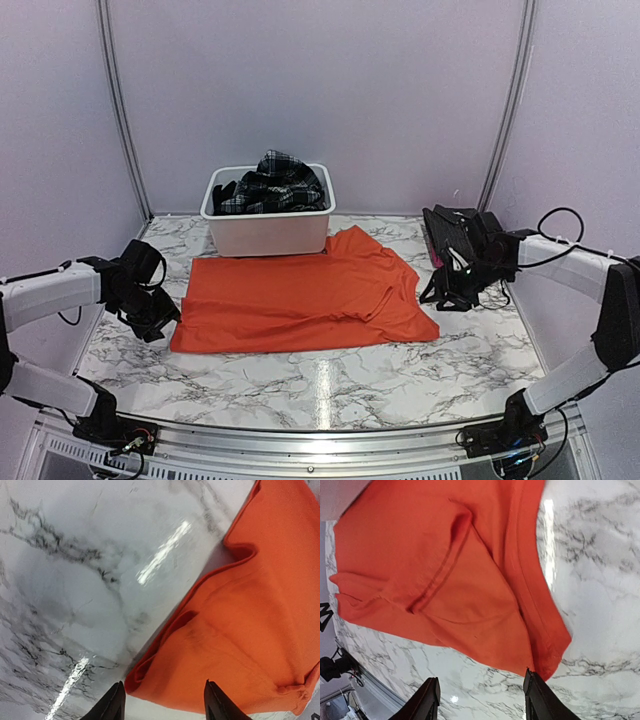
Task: Fold and stack the mixed laundry pile
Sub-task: Move the 1/3-folded T-shirt to the center of the board.
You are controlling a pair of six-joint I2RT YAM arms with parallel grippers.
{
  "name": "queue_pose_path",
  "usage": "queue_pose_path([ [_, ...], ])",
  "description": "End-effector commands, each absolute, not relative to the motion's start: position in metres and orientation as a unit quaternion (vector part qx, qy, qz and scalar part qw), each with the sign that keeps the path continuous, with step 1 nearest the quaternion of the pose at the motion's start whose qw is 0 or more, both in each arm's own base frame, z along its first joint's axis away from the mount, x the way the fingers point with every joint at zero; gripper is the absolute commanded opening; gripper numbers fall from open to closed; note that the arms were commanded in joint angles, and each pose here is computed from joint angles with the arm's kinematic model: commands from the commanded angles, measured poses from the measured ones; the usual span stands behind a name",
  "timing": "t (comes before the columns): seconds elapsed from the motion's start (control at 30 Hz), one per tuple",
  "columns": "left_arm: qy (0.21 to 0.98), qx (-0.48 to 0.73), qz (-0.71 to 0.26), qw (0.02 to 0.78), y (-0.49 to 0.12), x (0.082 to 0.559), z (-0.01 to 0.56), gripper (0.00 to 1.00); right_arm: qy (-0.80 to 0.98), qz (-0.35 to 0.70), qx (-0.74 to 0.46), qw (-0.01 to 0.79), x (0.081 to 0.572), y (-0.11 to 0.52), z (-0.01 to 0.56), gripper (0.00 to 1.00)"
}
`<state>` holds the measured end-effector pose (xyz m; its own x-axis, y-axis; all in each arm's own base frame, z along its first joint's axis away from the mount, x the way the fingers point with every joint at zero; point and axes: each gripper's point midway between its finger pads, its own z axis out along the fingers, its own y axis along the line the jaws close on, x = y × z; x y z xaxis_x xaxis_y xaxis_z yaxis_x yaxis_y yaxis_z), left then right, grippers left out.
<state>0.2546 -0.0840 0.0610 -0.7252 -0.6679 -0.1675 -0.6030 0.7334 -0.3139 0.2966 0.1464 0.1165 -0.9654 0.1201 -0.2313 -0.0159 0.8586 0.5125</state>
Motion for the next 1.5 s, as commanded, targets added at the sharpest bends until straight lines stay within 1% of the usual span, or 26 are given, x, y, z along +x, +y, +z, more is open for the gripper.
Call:
queue_pose_path([
  [0.0,0.924,-0.344,-0.134,0.096,-0.087,0.226,0.043,0.55,0.963,0.245,0.027,0.112,0.274,0.138,0.093,0.52],
  [0.1,0.924,-0.348,-0.134,0.086,-0.086,0.216,0.036,0.55,0.972,0.209,0.030,0.103,0.269,0.126,0.073,0.52],
  [0.23,0.925,-0.347,-0.137,0.074,-0.088,0.210,0.024,0.55,0.973,0.204,0.026,0.104,0.276,0.126,0.061,0.50],
  [0.33,0.923,-0.348,-0.146,0.070,-0.091,0.210,0.019,0.54,0.972,0.206,0.018,0.109,0.285,0.129,0.061,0.46],
  [0.47,0.922,-0.349,-0.152,0.067,-0.094,0.213,0.014,0.52,0.970,0.219,0.010,0.109,0.292,0.135,0.061,0.39],
  [0.57,0.921,-0.349,-0.156,0.068,-0.097,0.217,0.012,0.49,0.969,0.229,0.008,0.097,0.288,0.139,0.057,0.36],
  [0.67,0.921,-0.349,-0.159,0.067,-0.099,0.220,0.011,0.42,0.967,0.237,0.005,0.094,0.285,0.141,0.055,0.36],
  [0.77,0.920,-0.350,-0.163,0.066,-0.100,0.222,0.012,0.40,0.965,0.244,0.000,0.094,0.285,0.144,0.058,0.37],
  [0.97,0.917,-0.360,-0.159,0.067,-0.098,0.220,0.013,0.41,0.966,0.243,-0.009,0.088,0.284,0.146,0.054,0.37],
  [1.17,0.919,-0.358,-0.148,0.076,-0.093,0.222,0.018,0.47,0.968,0.237,-0.016,0.083,0.284,0.145,0.051,0.37],
  [1.27,0.926,-0.343,-0.128,0.096,-0.086,0.227,0.029,0.50,0.969,0.234,-0.019,0.081,0.285,0.144,0.050,0.27],
  [1.4,0.929,-0.331,-0.122,0.110,-0.080,0.234,0.039,0.51,0.970,0.232,-0.020,0.077,0.283,0.143,0.050,0.09],
  [1.47,0.933,-0.319,-0.123,0.107,-0.081,0.236,0.039,0.50,0.970,0.228,-0.021,0.075,0.282,0.142,0.050,0.01],
])
